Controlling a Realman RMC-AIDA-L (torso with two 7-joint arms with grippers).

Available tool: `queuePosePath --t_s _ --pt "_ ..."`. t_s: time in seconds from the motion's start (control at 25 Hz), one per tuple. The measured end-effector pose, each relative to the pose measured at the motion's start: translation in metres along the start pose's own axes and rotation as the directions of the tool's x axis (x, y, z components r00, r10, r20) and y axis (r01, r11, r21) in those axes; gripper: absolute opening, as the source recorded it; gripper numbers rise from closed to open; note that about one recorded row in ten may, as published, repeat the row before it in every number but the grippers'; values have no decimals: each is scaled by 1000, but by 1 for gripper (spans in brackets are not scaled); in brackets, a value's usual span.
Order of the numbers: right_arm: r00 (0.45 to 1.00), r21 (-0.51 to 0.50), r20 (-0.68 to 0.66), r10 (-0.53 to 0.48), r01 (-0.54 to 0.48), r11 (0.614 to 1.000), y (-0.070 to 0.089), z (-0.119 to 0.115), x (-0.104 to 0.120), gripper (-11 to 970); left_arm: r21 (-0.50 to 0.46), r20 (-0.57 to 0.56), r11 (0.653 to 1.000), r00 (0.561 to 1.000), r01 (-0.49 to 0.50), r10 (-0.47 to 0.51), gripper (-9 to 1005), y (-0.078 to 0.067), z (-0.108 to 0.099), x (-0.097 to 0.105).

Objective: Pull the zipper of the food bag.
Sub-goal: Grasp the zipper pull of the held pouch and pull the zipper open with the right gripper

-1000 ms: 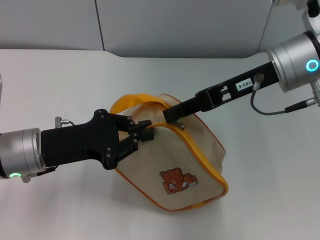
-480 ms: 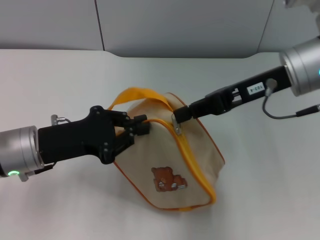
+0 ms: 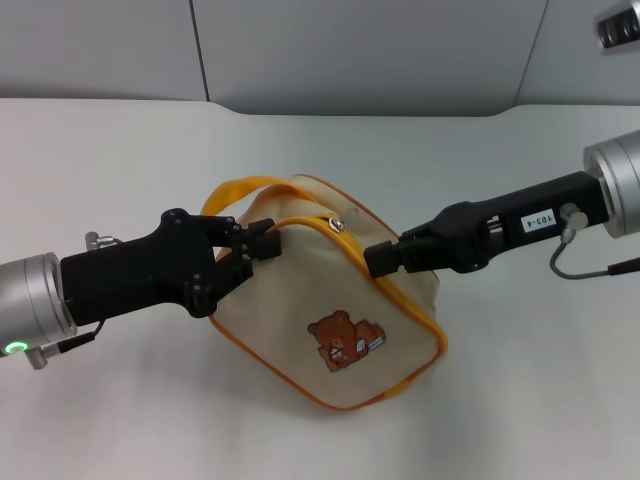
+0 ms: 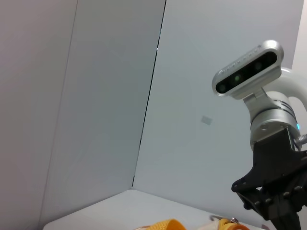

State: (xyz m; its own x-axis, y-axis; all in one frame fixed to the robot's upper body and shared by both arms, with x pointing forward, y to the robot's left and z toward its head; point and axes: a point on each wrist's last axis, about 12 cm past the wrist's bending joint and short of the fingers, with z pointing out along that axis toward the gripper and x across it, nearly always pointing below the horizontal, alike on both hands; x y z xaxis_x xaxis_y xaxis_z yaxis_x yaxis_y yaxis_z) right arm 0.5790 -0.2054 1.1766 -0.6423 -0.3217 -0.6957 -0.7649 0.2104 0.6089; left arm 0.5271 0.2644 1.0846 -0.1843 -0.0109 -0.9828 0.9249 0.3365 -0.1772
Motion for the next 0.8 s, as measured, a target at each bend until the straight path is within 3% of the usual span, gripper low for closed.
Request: queuePosePath --t_s 0.24,0.52,0.8 --pt "998 0 54 29 -29 1000 -4 -7 7 21 5 -2 1000 1000 9 -9 73 -1 0 1" --pt "977 -5 213 26 -26 1000 -13 -37 10 93 10 -1 1000 1000 3 -3 70 -1 1 1" --pt "990 -33 140 36 -31 999 -17 -19 1 185 17 -1 1000 1000 -2 2 71 -1 2 -1"
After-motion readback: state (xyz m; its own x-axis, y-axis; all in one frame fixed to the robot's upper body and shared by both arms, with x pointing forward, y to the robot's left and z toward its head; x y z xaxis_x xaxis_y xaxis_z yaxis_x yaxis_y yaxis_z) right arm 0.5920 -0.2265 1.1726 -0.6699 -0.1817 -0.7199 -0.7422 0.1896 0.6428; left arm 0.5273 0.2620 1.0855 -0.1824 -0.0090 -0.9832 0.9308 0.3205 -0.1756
